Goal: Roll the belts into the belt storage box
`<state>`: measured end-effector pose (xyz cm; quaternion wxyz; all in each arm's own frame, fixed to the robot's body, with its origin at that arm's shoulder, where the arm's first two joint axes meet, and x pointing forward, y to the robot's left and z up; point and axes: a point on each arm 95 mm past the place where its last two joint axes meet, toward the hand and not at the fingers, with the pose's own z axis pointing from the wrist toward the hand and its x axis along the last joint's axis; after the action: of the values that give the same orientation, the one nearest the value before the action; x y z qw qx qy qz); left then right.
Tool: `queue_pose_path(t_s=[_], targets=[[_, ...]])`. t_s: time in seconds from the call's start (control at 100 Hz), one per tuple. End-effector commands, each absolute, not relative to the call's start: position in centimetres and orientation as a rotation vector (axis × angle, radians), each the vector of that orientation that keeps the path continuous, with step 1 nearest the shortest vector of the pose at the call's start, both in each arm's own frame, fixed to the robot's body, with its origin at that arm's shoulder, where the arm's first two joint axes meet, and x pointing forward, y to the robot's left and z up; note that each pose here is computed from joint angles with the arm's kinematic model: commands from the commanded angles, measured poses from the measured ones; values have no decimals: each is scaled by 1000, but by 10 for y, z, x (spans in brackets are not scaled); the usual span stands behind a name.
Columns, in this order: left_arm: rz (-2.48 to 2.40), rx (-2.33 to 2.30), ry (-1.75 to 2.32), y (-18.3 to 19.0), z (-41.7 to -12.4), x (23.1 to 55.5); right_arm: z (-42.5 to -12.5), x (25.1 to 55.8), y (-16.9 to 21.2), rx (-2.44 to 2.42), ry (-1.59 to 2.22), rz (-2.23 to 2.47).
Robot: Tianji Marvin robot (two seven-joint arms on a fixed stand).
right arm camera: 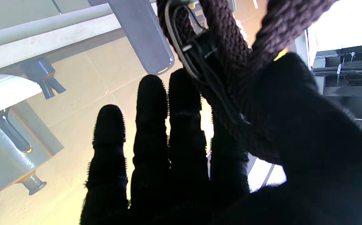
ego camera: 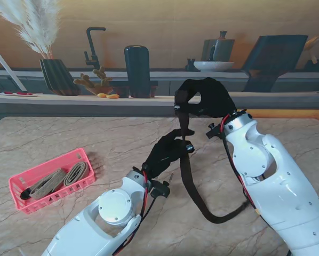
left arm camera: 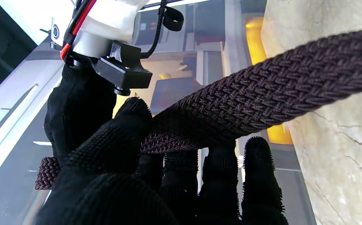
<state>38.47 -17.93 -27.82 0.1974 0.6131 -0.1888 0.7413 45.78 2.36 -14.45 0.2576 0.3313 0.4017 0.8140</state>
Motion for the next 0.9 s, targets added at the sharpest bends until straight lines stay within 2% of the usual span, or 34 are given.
queue_pose_path(t_s=[0.0, 0.24, 0.89], targets=[[2069, 1695, -519, -184, -271, 384, -131, 457, 22, 863, 1073, 2210], [2035, 1711, -530, -187, -271, 388, -131, 455, 21, 870, 1077, 2208], [1935, 1780, -647, -161, -299, 399, -168, 437, 18, 1184, 1006, 2305]])
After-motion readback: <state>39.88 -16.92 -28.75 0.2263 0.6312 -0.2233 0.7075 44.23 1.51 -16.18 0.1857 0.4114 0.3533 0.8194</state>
